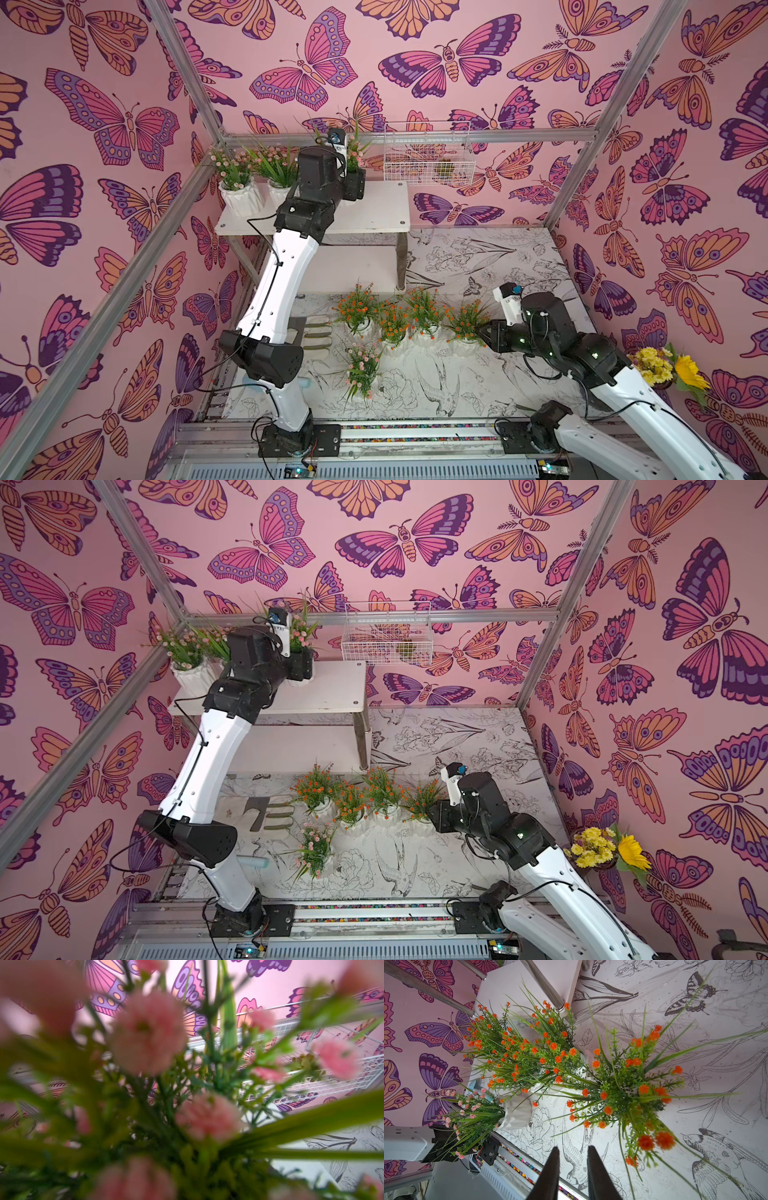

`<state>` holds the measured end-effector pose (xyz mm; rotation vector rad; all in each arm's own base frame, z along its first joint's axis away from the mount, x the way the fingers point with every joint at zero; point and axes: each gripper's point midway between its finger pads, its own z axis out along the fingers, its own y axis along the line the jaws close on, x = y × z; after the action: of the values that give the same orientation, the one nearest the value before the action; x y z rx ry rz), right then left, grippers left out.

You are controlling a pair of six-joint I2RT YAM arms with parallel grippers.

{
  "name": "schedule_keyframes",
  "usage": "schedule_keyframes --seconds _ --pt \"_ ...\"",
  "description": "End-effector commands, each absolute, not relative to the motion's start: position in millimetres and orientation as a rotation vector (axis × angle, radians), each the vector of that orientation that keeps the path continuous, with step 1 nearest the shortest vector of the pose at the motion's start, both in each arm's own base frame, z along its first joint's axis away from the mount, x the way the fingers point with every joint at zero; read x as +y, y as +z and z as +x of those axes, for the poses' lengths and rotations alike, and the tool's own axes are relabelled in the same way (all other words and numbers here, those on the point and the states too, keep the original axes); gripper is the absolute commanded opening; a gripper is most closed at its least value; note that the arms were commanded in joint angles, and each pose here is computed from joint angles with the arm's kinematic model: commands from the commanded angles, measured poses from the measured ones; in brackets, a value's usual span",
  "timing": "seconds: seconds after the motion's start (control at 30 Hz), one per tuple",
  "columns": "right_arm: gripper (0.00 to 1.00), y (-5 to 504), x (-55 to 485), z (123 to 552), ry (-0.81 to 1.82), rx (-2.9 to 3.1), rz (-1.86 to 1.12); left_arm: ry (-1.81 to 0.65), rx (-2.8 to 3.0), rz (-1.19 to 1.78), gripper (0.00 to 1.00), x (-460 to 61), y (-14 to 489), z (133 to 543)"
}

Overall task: Place the baby's breath potted plants on the rack by color
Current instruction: Place the baby's breath potted plant on the rack.

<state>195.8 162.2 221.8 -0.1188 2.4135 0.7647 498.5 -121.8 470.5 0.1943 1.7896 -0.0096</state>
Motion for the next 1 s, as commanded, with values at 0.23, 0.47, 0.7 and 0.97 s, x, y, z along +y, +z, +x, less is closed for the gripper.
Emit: schedule_keyframes --seconds 0.23,0.47,0.7,0.97 --pt "0.26 219.8 162.6 195.4 0.777 2.416 -0.11 -0.06 1.749 0.13 0.71 -107.9 486.4 501.2" --pt "0.26 218.5 161.7 194.1 0.778 2.415 -0.109 -0.04 1.778 0.107 0.73 -103.7 475.9 505.1" --pt "0.26 217.8 160.4 191.9 0.779 2.415 -0.107 -0.023 1.801 0.088 0.75 -99.2 467.2 504.3" --pt "0.26 220.2 157.8 188.3 0.778 2.411 -0.108 -0.01 1.823 0.08 0.77 -97.5 457.2 506.0"
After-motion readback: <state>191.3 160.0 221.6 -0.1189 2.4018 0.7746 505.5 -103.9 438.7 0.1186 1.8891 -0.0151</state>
